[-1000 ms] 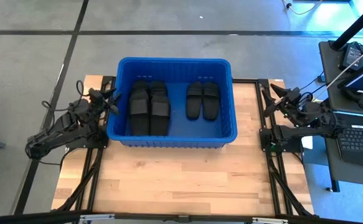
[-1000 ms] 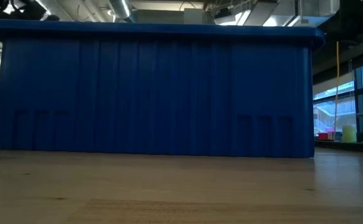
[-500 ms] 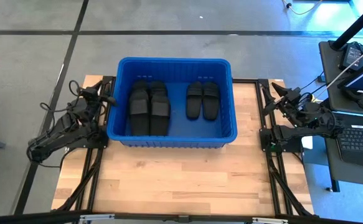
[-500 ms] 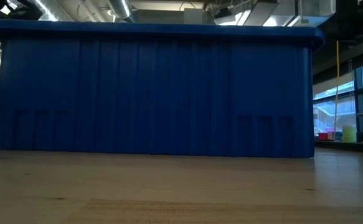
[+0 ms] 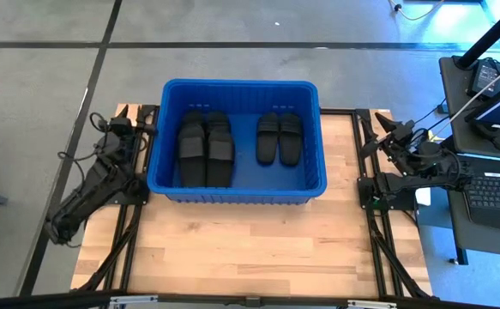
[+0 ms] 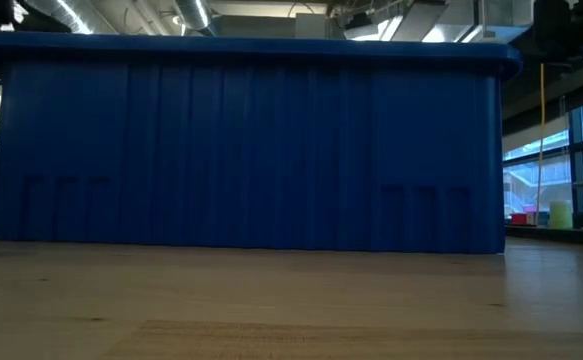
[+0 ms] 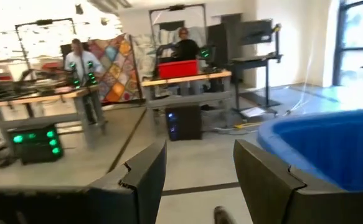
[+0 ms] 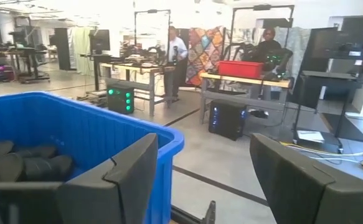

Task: Pick and place slides into bin
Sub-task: Return to Home Position

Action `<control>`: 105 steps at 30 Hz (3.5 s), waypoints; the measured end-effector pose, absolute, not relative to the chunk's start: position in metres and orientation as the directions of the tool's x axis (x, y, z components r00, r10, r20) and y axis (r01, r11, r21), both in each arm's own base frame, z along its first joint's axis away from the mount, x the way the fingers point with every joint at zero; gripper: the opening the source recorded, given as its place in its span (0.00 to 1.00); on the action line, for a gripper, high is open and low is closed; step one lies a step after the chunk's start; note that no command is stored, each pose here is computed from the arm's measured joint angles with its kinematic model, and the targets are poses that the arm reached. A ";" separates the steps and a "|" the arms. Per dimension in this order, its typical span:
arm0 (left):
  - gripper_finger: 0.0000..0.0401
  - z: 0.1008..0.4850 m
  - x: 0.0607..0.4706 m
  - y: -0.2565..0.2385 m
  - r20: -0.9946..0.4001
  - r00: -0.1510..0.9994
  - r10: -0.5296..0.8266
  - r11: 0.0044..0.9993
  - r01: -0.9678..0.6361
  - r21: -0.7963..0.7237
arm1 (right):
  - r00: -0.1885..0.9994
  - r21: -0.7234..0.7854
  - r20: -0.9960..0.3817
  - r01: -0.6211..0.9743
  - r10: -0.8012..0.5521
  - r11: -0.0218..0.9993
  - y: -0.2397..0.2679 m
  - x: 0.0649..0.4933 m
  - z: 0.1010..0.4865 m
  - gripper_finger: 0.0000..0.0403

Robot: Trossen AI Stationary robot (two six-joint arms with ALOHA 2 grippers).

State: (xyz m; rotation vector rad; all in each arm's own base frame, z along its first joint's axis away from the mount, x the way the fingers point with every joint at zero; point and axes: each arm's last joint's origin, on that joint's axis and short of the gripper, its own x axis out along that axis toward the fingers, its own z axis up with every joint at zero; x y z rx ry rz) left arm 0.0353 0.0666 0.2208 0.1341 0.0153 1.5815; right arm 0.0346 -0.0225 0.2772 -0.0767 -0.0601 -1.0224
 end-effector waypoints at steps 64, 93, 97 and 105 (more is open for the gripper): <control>0.45 0.173 0.014 0.094 0.023 -0.133 0.991 -0.133 -0.991 0.027 | 0.249 0.062 0.204 0.962 -0.947 0.266 -0.059 0.065 0.191 0.63; 0.45 0.173 0.014 0.094 0.023 -0.132 0.991 -0.132 -0.991 0.025 | 0.291 0.078 0.066 0.952 -0.954 0.296 -0.078 0.055 0.172 0.63; 0.45 0.173 0.014 0.094 0.023 -0.132 0.991 -0.132 -0.991 0.026 | 0.291 0.078 0.066 0.952 -0.954 0.296 -0.078 0.055 0.172 0.63; 0.45 0.173 0.014 0.094 0.023 -0.132 0.991 -0.132 -0.991 0.026 | 0.290 0.078 0.066 0.952 -0.955 0.295 -0.078 0.055 0.172 0.63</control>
